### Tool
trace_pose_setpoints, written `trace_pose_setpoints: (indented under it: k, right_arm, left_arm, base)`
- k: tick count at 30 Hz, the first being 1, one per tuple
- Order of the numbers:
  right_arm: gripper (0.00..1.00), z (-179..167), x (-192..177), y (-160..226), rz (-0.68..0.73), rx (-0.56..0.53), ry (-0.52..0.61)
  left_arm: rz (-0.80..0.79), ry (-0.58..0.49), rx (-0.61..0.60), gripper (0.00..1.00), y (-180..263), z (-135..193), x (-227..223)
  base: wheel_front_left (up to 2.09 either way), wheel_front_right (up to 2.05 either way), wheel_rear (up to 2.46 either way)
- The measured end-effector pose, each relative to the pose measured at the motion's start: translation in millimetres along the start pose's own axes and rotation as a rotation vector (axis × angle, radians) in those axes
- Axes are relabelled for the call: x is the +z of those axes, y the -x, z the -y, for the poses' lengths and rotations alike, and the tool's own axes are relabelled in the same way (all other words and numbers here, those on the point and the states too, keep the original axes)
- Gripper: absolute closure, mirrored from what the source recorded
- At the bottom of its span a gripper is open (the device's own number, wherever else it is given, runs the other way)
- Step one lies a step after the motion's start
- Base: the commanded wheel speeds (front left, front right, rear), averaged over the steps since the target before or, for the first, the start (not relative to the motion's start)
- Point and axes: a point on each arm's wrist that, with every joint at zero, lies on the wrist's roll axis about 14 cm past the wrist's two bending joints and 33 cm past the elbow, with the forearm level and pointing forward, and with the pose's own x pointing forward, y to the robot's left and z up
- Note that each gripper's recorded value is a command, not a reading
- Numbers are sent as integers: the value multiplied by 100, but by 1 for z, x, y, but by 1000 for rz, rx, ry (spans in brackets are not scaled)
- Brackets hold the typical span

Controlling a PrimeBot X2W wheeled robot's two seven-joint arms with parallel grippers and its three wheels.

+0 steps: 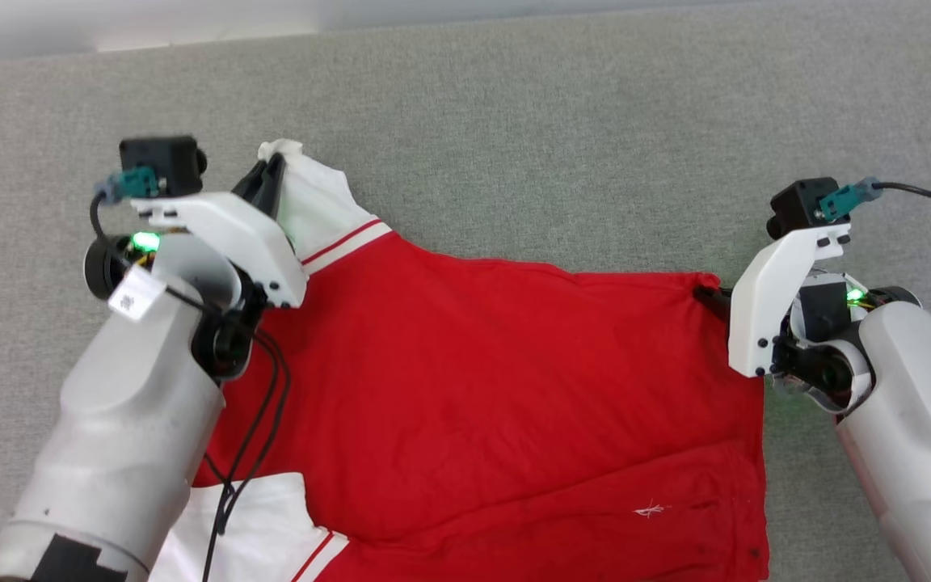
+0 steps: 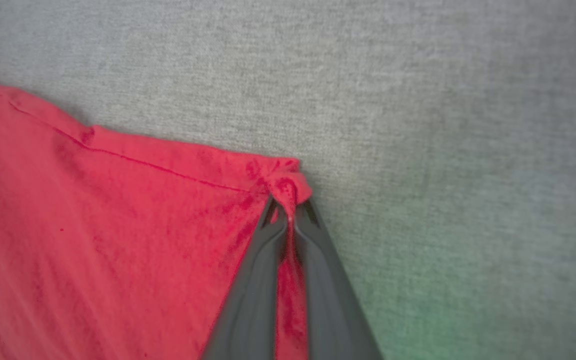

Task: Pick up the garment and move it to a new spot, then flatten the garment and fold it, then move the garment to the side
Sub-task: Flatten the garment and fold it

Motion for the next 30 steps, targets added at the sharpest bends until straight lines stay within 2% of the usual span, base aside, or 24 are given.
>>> trace_pose_setpoints:
  k: [6, 10, 19, 30]
  right_arm:
    - [100, -1, 21, 24, 172, -4, 5]
    - [100, 0, 21, 43, 264, -10, -16]
    - [100, -12, -23, 73, 335, -2, -80]
    - [100, -18, -72, 87, 337, -13, -148]
  left_arm:
    - [86, 24, 43, 100, 28, -5, -2]
    - [123, 36, 68, 100, 54, -7, -7]
    - [142, 60, 134, 100, 124, -11, -31]
    - [58, 62, 242, 100, 200, -24, -60]
  base:
    - [0, 0, 0]
    - [0, 0, 0]
    - [0, 0, 0]
    - [0, 0, 0]
